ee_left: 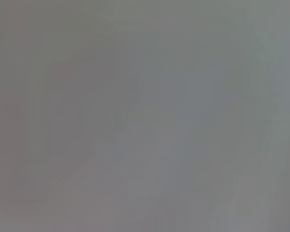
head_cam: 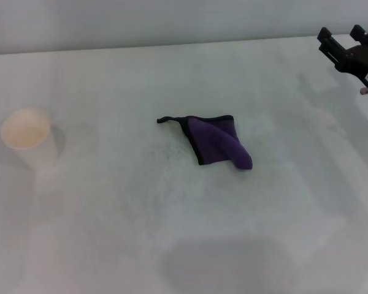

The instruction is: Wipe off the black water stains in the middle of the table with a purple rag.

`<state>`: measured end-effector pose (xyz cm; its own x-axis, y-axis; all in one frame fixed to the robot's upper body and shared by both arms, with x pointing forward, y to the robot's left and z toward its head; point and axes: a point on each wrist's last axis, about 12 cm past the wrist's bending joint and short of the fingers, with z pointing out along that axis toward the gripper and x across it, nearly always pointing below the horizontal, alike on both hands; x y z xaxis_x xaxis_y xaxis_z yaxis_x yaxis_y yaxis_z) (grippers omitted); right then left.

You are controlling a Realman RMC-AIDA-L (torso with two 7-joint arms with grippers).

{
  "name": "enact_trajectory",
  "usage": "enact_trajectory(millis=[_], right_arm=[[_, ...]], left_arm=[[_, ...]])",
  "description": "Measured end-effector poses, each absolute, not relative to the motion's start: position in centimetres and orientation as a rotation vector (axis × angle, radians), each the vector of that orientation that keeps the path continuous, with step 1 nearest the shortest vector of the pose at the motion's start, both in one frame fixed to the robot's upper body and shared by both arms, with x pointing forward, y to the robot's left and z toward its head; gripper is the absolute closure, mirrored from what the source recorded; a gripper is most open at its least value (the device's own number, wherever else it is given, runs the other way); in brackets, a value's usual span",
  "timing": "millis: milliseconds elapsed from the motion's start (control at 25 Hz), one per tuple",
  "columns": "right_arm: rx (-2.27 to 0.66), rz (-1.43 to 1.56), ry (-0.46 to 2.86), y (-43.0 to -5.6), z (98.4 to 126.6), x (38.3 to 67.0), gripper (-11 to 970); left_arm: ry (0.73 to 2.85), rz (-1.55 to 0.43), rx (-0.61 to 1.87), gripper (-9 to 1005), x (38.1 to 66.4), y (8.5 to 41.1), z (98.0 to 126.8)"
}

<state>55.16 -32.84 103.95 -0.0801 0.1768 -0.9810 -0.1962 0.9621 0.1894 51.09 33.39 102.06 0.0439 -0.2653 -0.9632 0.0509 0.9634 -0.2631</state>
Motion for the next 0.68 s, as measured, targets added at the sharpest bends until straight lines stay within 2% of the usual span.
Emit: enact_trajectory(millis=[680], right_arm=[[-0.021,0.305,1.636,-32.87,103.68,55.01,138]], left_arm=[[1.505,-0.235,-0.209,134,51.43,33.46,102.13]])
